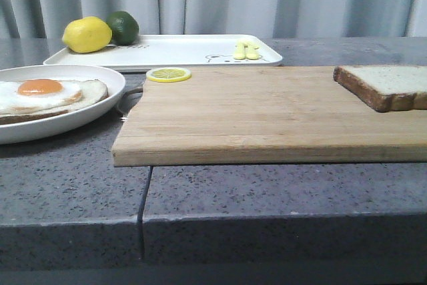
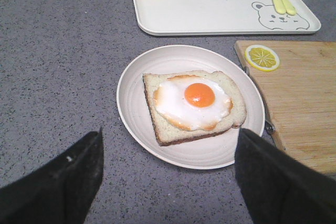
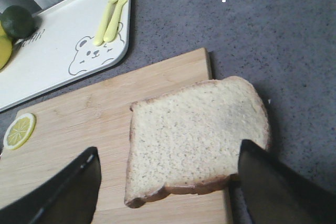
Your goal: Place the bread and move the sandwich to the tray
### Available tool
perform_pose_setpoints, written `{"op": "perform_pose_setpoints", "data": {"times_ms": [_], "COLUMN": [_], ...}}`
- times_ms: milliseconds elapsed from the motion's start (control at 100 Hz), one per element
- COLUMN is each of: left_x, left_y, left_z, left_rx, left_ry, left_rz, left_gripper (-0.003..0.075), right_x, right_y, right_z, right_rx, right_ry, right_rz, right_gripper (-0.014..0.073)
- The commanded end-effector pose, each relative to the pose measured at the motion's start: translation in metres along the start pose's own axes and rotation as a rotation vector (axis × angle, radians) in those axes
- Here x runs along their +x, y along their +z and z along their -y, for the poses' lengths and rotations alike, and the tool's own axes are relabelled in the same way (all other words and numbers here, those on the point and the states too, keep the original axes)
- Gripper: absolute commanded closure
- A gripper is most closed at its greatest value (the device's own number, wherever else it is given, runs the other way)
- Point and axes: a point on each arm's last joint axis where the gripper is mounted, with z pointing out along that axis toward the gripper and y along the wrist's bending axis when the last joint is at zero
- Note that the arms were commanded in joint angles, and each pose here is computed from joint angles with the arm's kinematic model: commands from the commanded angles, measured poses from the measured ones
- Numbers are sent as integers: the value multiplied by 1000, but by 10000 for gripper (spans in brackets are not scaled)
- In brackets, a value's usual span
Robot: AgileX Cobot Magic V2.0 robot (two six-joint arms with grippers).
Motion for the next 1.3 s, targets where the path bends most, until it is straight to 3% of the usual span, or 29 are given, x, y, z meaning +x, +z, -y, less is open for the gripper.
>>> {"op": "perform_pose_setpoints", "data": {"times_ms": [0,360,1290], "left_x": [-14,-14,-14], "left_y": [-4,-4,-4], "left_z": [4,4,4], "left_rx": [22,22,22], "left_ry": [-13,-13,-13], "left_rz": [81,81,83], "left_gripper": [227,227,227], "right_x": [-7,5,18], "right_y": [5,27,66], "right_z": [8,46,68], "right_rx": [8,53,-17], "right_ry": [48,149,224], "right_rz": [63,33,-95], "right_gripper": [45,45,45]}}
